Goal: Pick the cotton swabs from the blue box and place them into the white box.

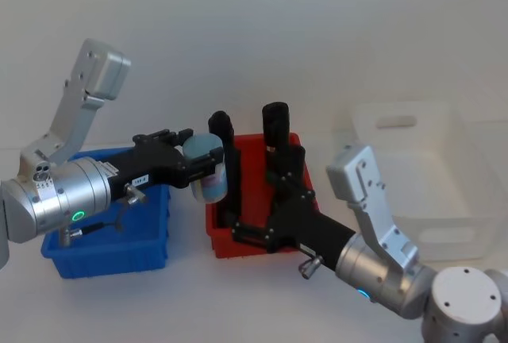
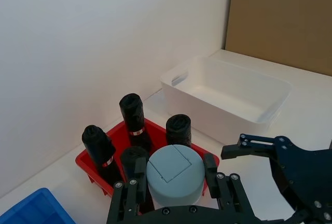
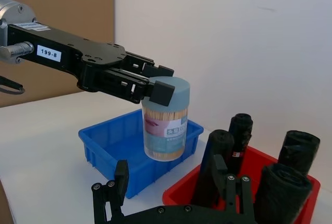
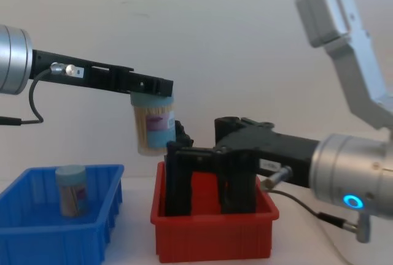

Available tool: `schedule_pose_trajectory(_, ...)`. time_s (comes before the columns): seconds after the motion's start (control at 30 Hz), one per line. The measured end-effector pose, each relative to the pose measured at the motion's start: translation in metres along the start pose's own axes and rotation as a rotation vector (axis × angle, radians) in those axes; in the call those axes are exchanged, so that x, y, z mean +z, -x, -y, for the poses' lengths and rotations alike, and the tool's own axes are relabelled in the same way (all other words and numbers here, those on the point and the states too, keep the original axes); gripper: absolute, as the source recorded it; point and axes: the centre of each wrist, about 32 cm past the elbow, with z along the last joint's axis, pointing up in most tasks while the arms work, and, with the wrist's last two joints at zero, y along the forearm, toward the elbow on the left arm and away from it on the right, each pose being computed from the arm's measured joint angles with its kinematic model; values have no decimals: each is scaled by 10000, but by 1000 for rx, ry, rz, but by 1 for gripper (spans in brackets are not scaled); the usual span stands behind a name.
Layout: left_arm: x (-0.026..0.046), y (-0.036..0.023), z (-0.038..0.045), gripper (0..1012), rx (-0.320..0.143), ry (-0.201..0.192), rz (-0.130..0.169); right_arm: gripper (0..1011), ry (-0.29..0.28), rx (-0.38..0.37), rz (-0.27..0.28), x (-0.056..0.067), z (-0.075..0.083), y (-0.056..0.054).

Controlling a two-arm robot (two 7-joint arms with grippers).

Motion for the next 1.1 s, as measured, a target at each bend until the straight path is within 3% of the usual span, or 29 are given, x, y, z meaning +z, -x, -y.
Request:
schedule_pose_trajectory(0.3,0,0,0,659,0,0,0,1002,6,16,35,37,-273,-17)
schedule_pose_trajectory(0.77,0,0,0,659,0,0,0,1002,6,13,60,72,-545,-53)
schedule_pose_trajectory(0.97,0,0,0,659,0,0,0,887,6,17,59,70,-627,-65)
schedule_pose_trajectory(1.1,0,0,0,659,0,0,0,748,6,21,50,62,-674,-72)
